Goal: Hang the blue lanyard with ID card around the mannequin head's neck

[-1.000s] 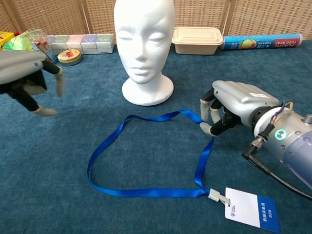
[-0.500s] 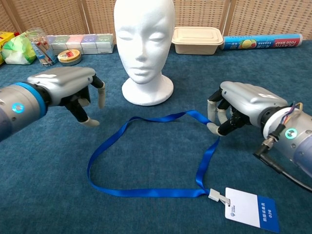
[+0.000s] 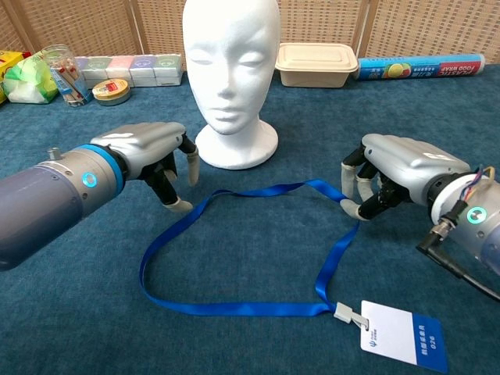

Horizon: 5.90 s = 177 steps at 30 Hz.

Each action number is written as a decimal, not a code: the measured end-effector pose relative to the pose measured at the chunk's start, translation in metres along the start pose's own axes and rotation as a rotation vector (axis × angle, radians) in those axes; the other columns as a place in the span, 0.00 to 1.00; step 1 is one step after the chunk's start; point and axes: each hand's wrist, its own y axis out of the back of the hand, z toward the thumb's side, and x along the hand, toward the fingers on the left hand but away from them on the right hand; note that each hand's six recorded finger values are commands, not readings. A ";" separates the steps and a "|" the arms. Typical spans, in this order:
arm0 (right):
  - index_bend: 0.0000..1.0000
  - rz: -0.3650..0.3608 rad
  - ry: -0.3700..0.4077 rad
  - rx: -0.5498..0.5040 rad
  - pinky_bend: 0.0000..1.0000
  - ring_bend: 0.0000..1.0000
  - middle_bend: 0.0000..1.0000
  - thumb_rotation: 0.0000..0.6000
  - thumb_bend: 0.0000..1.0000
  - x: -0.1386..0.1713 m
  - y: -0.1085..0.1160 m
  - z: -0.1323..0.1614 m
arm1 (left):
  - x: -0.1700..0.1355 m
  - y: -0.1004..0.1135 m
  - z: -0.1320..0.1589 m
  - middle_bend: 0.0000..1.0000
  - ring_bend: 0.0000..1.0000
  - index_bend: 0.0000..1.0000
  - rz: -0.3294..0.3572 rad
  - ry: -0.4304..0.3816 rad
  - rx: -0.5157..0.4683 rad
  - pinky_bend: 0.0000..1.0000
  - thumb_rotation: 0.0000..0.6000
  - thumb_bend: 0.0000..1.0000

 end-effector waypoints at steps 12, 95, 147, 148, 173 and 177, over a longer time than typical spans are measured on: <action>0.63 0.008 -0.006 -0.003 1.00 0.98 0.74 0.95 0.49 -0.001 -0.001 -0.003 | 0.013 -0.003 0.016 1.00 1.00 0.50 0.001 -0.003 -0.013 1.00 1.00 0.22; 0.66 -0.089 0.241 -0.349 1.00 0.99 0.77 0.95 0.50 0.050 0.108 0.029 | -0.062 0.115 -0.030 1.00 1.00 0.60 0.273 -0.137 -0.356 1.00 1.00 0.46; 0.66 0.016 0.422 -0.853 1.00 0.99 0.78 0.95 0.50 0.041 0.191 0.081 | -0.066 0.261 -0.083 1.00 1.00 0.60 0.435 -0.099 -0.431 1.00 1.00 0.46; 0.66 0.016 0.423 -0.856 1.00 0.99 0.78 0.95 0.50 0.040 0.191 0.083 | -0.065 0.262 -0.082 1.00 1.00 0.60 0.433 -0.100 -0.432 1.00 1.00 0.46; 0.66 -0.016 0.381 -0.877 1.00 0.99 0.78 0.95 0.50 -0.022 0.200 0.120 | 0.004 0.281 -0.076 1.00 1.00 0.60 0.418 -0.020 -0.477 1.00 1.00 0.46; 0.66 -0.024 0.358 -0.886 1.00 0.99 0.77 0.95 0.51 -0.035 0.204 0.117 | 0.015 0.285 -0.069 1.00 1.00 0.60 0.420 -0.024 -0.509 1.00 1.00 0.46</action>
